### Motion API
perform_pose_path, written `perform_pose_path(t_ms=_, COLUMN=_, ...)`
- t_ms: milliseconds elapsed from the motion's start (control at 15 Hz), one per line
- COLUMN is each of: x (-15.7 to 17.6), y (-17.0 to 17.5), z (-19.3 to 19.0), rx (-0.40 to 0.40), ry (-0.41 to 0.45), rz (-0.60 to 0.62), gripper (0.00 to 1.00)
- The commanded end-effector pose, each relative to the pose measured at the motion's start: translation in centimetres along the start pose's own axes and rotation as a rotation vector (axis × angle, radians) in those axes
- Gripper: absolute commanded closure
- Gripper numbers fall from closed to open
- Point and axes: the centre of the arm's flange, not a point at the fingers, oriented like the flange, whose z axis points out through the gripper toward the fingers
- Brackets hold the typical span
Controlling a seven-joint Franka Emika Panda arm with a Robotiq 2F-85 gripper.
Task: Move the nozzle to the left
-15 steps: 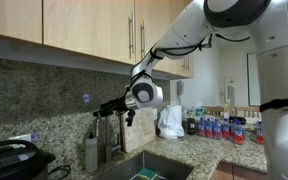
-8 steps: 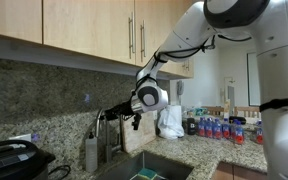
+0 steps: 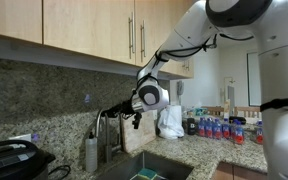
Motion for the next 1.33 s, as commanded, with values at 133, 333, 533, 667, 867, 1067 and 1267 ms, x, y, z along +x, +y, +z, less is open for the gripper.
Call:
perform_pose_path(t_ms=133, x=-2.7, y=-3.3, z=1.4, rx=0.014, ry=0.021, rz=-0.014, gripper=1.0)
perform_pose_path(t_ms=333, x=-2.5, y=-3.3, z=1.8, rx=0.023, ry=0.019, rz=-0.018, gripper=0.95)
perform_pose_path(t_ms=533, x=-2.3, y=-3.4, z=2.3, rx=0.035, ry=0.02, rz=-0.025, gripper=0.94)
perform_pose_path(t_ms=667, x=-2.3, y=-3.6, z=2.9, rx=0.043, ry=0.018, rz=-0.028, gripper=0.95)
perform_pose_path(t_ms=867, x=-2.2, y=-3.8, z=3.6, rx=0.04, ry=0.024, rz=-0.033, gripper=0.95)
perform_pose_path(t_ms=1067, x=-1.7, y=-3.8, z=3.9, rx=0.029, ry=0.047, rz=-0.053, gripper=0.95)
perform_pose_path(t_ms=1267, x=-1.0, y=-3.5, z=4.8, rx=0.031, ry=0.067, rz=-0.073, gripper=0.96)
